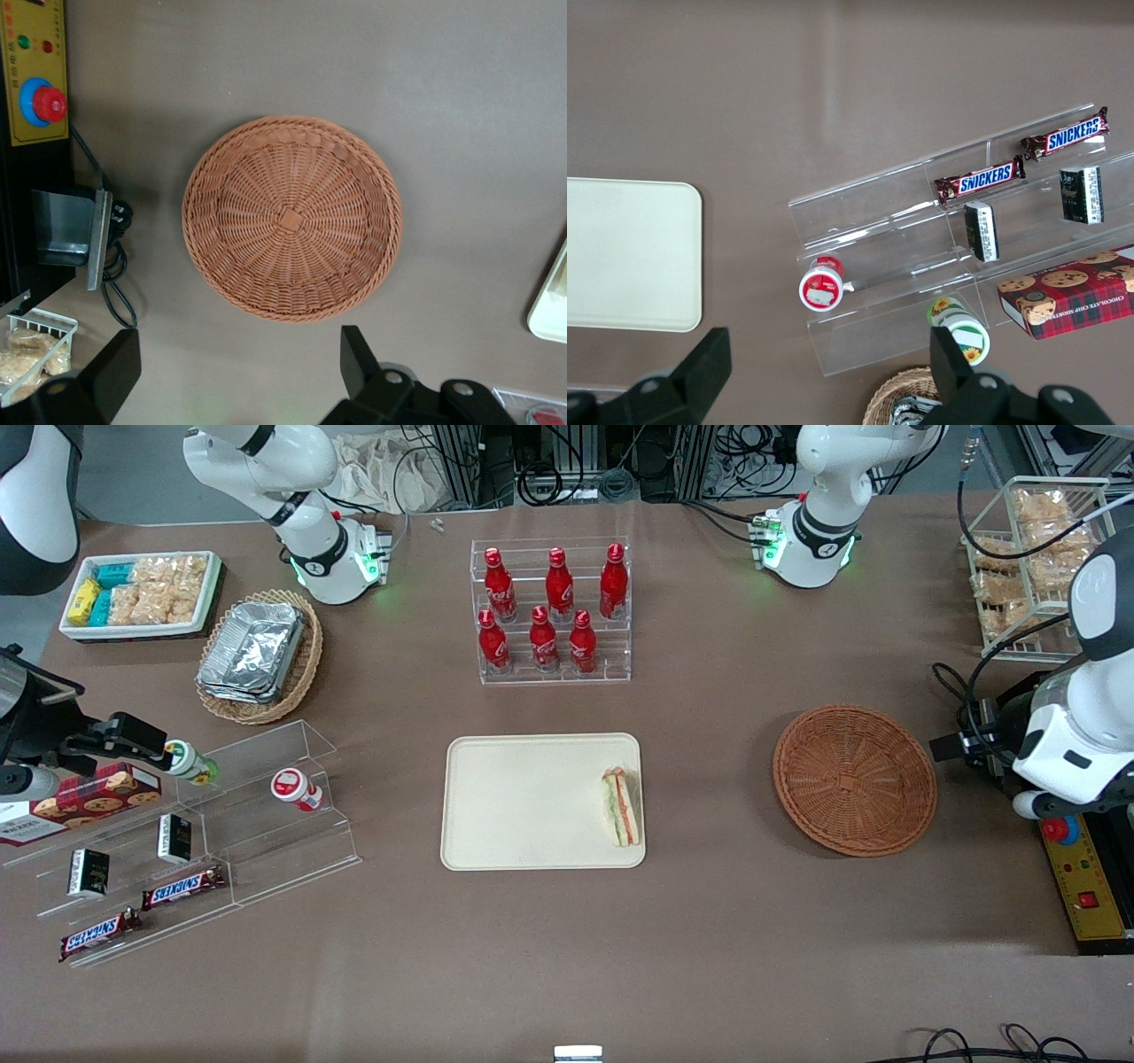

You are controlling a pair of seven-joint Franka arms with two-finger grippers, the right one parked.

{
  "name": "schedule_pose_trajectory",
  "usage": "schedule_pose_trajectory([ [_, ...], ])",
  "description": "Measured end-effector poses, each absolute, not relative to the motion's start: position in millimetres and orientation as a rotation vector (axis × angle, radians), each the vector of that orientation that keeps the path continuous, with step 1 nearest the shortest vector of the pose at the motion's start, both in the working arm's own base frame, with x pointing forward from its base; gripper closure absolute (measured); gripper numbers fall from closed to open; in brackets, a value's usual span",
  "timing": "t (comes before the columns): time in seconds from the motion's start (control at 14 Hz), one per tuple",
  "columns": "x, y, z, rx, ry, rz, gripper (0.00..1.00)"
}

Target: Place sandwich from basket to tray

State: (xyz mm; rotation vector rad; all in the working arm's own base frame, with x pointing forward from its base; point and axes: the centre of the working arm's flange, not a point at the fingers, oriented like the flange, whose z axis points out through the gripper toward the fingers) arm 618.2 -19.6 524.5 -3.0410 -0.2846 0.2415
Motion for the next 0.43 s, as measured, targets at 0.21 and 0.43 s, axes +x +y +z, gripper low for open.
schedule_pose_trajectory([
  [0.21, 621, -29, 523, -3.049, -0.289, 0.222, 0.00],
  [0.43, 622, -14, 523, -3.093, -0.268, 0.235, 0.00],
])
